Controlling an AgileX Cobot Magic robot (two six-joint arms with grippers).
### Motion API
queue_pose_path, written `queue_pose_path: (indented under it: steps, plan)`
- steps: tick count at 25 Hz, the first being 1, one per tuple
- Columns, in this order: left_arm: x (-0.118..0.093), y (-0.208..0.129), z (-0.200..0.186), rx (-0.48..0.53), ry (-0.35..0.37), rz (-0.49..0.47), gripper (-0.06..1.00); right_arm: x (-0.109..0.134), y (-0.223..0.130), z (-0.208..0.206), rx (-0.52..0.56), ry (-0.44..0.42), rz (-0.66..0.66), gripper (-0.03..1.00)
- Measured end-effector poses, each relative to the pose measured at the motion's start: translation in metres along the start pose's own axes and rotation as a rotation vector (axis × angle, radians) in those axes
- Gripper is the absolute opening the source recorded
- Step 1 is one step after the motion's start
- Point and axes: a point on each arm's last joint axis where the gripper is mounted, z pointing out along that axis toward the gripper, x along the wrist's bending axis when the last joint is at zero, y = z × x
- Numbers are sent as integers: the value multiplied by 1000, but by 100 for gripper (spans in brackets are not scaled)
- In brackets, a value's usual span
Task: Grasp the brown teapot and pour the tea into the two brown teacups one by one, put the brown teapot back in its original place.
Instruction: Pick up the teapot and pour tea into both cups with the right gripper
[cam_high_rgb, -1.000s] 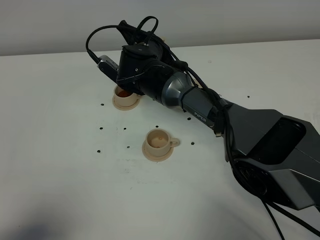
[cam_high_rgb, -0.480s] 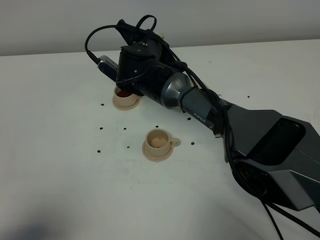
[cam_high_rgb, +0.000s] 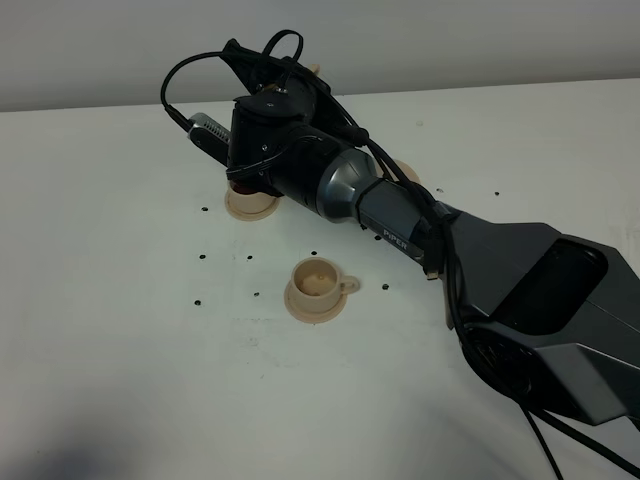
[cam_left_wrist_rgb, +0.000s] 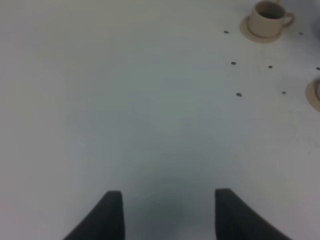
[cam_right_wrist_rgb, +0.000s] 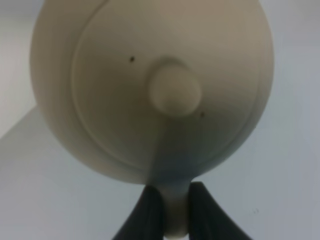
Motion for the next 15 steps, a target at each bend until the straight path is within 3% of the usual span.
queue_pose_path:
  steps: [15]
  plan:
    - [0, 0, 0, 0, 0, 0, 40, -1, 1, 0, -9, -10, 30, 11]
